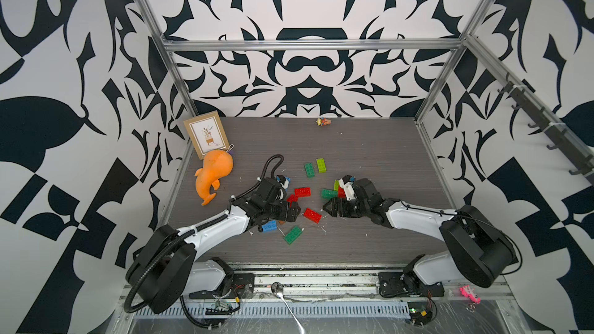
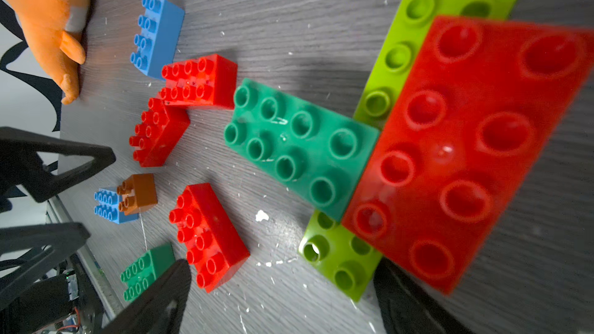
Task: Assemble a small pinwheel with lego
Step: Pick up the lego brick from the center of the board.
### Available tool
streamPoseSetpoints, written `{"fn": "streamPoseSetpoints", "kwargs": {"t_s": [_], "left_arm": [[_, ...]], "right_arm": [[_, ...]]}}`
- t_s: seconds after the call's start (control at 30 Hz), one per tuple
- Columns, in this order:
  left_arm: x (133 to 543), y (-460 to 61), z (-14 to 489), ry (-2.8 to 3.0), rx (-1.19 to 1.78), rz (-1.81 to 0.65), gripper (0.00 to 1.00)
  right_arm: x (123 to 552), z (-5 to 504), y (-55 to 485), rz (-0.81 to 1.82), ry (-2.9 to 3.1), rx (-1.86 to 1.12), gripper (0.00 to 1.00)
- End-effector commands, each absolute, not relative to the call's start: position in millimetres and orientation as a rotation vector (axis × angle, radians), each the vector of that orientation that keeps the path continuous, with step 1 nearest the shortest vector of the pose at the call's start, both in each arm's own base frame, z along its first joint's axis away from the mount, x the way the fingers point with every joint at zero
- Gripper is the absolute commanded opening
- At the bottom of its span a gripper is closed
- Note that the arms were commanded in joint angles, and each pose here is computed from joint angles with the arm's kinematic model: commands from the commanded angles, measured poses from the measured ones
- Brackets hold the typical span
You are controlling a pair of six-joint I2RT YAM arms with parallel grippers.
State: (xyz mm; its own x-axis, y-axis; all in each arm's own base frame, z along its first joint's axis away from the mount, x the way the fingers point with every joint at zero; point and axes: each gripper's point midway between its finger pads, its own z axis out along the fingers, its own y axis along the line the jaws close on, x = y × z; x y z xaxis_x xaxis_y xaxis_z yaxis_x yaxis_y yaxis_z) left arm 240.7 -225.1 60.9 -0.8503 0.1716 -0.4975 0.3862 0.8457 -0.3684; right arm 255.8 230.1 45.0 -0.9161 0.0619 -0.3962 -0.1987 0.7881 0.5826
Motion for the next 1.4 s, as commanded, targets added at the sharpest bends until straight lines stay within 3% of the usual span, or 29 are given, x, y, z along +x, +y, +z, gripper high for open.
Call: {"fn": "streamPoseSetpoints", "kwargs": {"t_s": [0.0, 0.13, 0.33, 0.5, 1.17, 1.3, 1.37], "left_arm": [[249.7, -228.6, 51.8, 2.574, 0.519, -0.573, 0.9], [257.8, -225.1, 34.1, 2.661, 0.474, -0.479, 0.78], [259.2, -221.4, 19.3, 2.687, 0.454, -0.381, 0.75], [261.4, -226.6, 30.1, 2.585, 0.467, -0.413, 0.84], [268.7, -243.5, 4.9, 2.63, 0.628, -0.397, 0.84], [273.6, -248.1, 6.3, 2.614, 0.626, -0.405, 1.0], [277.5, -254.4, 9.9, 2.599, 0.635, -0.424, 0.99]], "right_arm": [[264.3, 68.3, 229.8, 0.897, 2.51, -0.088, 0.93], [257.1, 82.4, 221.0, 0.896, 2.489, -0.089, 0.95], [244.8, 98.4, 212.7, 0.921, 2.456, -0.109, 0.95], [238.6, 98.0, 211.3, 0.933, 2.464, -0.127, 0.95], [231.0, 94.1, 209.5, 0.961, 2.475, -0.137, 0.95], [229.5, 90.6, 209.5, 0.966, 2.485, -0.139, 0.95], [228.9, 89.4, 210.0, 0.971, 2.49, -0.139, 0.95]]}}
